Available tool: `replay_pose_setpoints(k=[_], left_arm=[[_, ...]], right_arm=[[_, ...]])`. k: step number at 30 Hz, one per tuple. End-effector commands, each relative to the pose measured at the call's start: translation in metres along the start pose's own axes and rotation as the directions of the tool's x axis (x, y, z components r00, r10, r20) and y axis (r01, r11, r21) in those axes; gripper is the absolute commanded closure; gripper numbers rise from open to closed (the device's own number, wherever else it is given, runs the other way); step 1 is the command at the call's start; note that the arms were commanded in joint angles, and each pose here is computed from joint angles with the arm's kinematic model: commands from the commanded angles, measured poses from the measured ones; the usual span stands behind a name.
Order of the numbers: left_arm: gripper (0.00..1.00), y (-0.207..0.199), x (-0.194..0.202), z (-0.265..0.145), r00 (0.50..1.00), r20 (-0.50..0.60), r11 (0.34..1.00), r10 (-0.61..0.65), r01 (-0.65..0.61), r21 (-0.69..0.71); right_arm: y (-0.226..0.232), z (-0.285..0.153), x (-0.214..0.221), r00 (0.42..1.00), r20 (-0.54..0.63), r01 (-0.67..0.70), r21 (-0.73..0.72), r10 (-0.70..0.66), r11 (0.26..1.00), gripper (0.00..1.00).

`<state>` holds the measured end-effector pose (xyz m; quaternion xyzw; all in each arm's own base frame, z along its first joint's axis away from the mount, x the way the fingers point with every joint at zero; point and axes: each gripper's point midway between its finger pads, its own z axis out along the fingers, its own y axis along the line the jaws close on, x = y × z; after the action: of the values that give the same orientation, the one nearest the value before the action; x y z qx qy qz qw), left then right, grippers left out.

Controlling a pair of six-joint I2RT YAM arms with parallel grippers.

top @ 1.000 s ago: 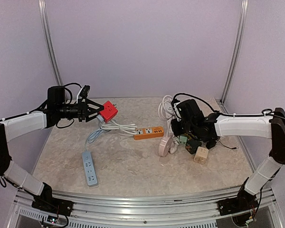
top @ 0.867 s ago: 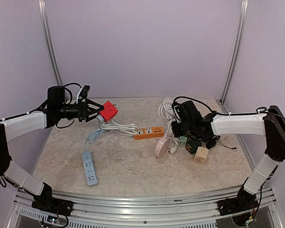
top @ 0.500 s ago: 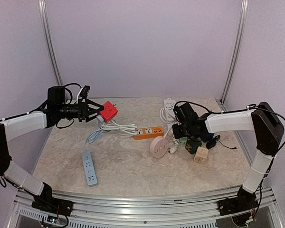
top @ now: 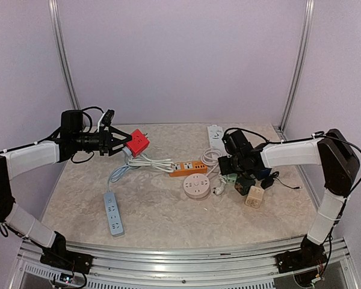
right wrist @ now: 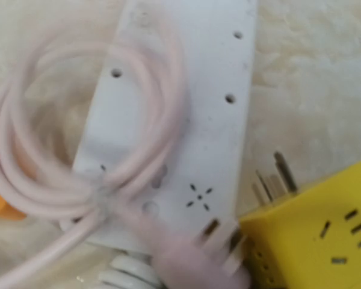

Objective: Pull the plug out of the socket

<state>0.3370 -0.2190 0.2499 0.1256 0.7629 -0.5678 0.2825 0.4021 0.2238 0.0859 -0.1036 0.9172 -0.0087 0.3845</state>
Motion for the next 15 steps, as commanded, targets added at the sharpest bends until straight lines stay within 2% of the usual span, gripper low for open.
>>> replay_pose_setpoints(k=[1, 4, 7, 11, 15], left_arm=[[0.83, -0.028, -0.024, -0.003, 0.991, 0.043, 0.99, 0.125, -0.127, 0.054], [0.83, -0.028, -0.024, -0.003, 0.991, 0.041, 0.99, 0.124, -0.126, 0.057], [0.83, -0.028, -0.023, -0.002, 0.992, 0.037, 0.99, 0.124, -0.126, 0.06], [0.83, -0.031, -0.019, 0.002, 0.992, 0.019, 0.989, 0.126, -0.127, 0.081], [0.83, -0.04, -0.011, 0.012, 0.99, -0.017, 0.982, 0.141, -0.138, 0.126]], right_arm=[[-0.009, -0.008, -0.007, 0.999, 0.037, -0.027, 0.01, 0.026, 1.0, 0.28], [-0.011, -0.015, -0.009, 0.998, 0.058, -0.024, -0.001, 0.024, 1.0, 0.18], [-0.011, -0.03, -0.016, 0.994, 0.11, -0.02, -0.039, 0.025, 0.999, 0.12], [0.001, -0.065, -0.034, 0.973, 0.228, 0.018, -0.173, 0.022, 0.985, 0.11], [0.026, -0.125, -0.057, 0.911, 0.412, 0.128, -0.352, 0.031, 0.927, 0.1]])
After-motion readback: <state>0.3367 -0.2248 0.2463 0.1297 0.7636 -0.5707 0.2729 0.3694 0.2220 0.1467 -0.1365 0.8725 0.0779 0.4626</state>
